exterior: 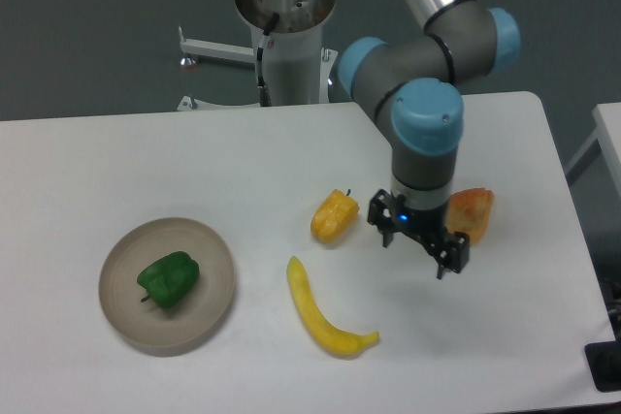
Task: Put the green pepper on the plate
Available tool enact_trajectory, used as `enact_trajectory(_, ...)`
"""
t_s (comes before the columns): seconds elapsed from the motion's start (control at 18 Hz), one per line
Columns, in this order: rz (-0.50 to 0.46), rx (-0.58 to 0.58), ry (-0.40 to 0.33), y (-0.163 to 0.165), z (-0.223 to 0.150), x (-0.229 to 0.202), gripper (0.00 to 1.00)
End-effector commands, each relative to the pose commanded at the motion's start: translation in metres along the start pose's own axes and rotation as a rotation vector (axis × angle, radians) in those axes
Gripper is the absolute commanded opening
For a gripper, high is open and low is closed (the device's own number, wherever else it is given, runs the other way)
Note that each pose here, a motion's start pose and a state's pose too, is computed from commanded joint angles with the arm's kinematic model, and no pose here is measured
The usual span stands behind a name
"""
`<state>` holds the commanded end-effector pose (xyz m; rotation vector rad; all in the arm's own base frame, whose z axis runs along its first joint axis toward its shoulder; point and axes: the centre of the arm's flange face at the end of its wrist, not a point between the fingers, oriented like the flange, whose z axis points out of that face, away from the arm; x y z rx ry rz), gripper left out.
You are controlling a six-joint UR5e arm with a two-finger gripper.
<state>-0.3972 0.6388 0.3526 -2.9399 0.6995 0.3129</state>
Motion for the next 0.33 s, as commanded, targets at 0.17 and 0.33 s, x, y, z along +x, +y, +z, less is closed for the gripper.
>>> enact_trajectory(0.17, 0.003, 0.000, 0.001, -0.0018, 0.0056, -0.0011, 1.00)
enact_trajectory(0.33, 0.003, -0.002, 0.002, -0.0027, 0.0083, -0.0005, 1.00)
